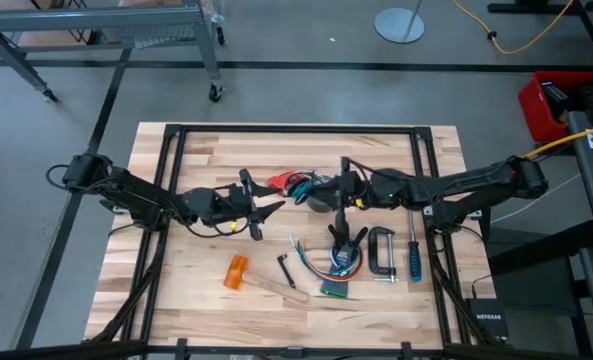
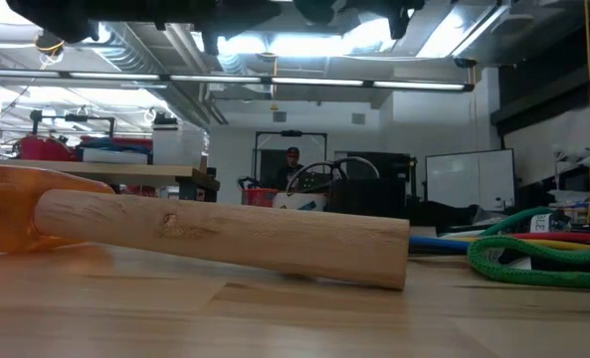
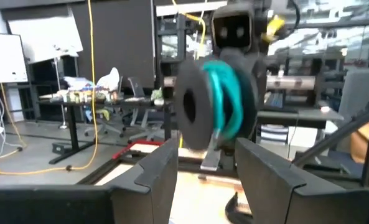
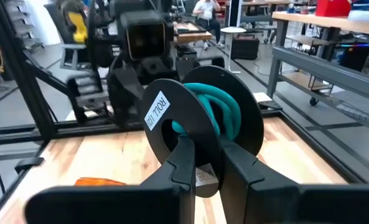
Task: Coil cords
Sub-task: Uncoil the blue wire from the spool
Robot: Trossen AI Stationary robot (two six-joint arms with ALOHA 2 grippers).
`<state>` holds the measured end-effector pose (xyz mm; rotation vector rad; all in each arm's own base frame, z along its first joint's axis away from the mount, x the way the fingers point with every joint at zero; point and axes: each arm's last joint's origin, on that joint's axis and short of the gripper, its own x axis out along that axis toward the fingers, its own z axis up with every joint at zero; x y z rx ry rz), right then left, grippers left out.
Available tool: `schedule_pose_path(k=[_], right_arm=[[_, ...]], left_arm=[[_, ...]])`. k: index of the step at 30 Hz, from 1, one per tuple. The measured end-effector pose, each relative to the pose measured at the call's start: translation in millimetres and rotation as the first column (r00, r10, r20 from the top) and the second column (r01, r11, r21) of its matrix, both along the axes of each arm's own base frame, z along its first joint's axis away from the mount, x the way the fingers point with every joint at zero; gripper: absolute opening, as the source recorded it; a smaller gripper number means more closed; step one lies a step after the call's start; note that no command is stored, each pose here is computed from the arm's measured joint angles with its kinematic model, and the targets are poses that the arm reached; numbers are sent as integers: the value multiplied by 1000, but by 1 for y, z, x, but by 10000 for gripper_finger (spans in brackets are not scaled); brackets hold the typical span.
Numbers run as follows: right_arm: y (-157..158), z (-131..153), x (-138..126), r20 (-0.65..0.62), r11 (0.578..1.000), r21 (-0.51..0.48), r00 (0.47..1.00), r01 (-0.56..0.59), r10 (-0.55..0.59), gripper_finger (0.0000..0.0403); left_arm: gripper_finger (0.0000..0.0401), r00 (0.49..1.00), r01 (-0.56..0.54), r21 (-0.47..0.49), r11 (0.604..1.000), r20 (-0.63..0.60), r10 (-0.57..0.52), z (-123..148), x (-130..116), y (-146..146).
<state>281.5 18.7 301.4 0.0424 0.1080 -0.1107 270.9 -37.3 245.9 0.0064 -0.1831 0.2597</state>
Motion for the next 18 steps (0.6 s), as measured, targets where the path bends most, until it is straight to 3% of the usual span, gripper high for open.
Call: schedule_pose_path(k=[14, 18], right_arm=[[0, -4, 8, 24, 1000, 1, 1000, 5, -5, 43], [1, -4, 8, 23, 1000, 2, 1000, -1, 1, 43]], left_arm=[[155, 1000, 20, -11, 1000, 3, -20, 0, 0, -1], [138, 1000, 20, -11, 1000, 2, -20, 0, 0, -1]])
